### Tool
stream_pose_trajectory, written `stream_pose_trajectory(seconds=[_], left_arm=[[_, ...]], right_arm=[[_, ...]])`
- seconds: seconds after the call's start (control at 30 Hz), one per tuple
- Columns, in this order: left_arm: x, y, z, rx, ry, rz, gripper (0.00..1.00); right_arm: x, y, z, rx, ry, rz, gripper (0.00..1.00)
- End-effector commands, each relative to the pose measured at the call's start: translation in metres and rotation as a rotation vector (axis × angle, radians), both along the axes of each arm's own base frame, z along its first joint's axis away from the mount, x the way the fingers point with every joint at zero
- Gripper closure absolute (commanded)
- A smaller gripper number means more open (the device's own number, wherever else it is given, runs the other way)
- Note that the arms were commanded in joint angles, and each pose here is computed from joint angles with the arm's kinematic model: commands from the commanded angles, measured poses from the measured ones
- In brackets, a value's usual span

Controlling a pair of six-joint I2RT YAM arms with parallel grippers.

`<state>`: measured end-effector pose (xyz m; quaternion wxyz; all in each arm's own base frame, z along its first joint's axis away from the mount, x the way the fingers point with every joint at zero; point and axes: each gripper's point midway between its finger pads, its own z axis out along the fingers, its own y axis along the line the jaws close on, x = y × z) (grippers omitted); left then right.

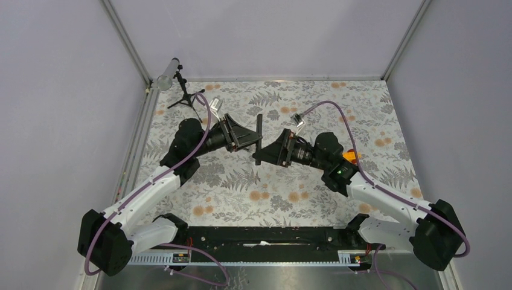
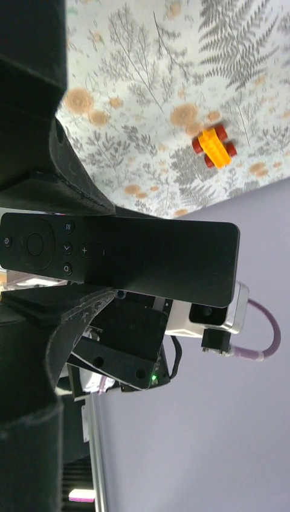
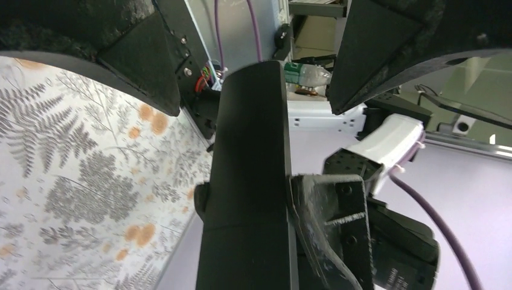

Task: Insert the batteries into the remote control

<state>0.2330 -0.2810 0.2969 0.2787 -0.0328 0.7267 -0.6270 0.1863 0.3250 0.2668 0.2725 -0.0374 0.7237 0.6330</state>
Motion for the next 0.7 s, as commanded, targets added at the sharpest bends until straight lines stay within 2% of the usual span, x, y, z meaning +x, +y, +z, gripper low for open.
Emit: stream_pose_trajectory(seconds=[0.0,0.17,0.2,0.33,0.37,0.4,0.5,0.53,0.67], left_arm=[[-0.017,-0.001,0.068,-0.173,-0.106,-0.064,0.79],[-0.020,-0.001,0.081,-0.221,-0.114,-0.080,0.75],[-0.020,0.000,0.081,-0.223,-0.117,-0.079,0.73],[-0.020,0.001,0.079,-0.222,-0.121,-0.070,0.64],[-0.020,0.001,0.078,-0.218,-0.118,-0.069,0.59],[-0.020,0.001,0.077,-0.213,-0.120,-0.069,0.50],[-0.018,0.003,0.071,-0.155,-0.122,-0.042,0.04],[-0.015,0.005,0.068,-0.106,-0.135,-0.019,0.01],[0.004,0.025,0.059,0.168,-0.174,0.118,0.01]], right_arm=[[0.003,0.012,0.051,0.126,-0.076,0.014,0.01],[0.000,0.014,0.066,0.181,-0.091,0.025,0.20],[-0.001,0.013,0.068,0.182,-0.106,0.023,0.28],[0.006,0.011,0.059,0.104,-0.141,-0.038,0.45],[0.007,0.010,0.059,0.090,-0.154,-0.046,0.48],[0.008,0.010,0.058,0.075,-0.164,-0.052,0.51],[0.014,0.011,0.050,0.003,-0.199,-0.068,0.54],[0.017,0.010,0.043,-0.046,-0.207,-0.079,0.54],[0.028,0.001,0.019,-0.247,-0.291,-0.118,0.55]])
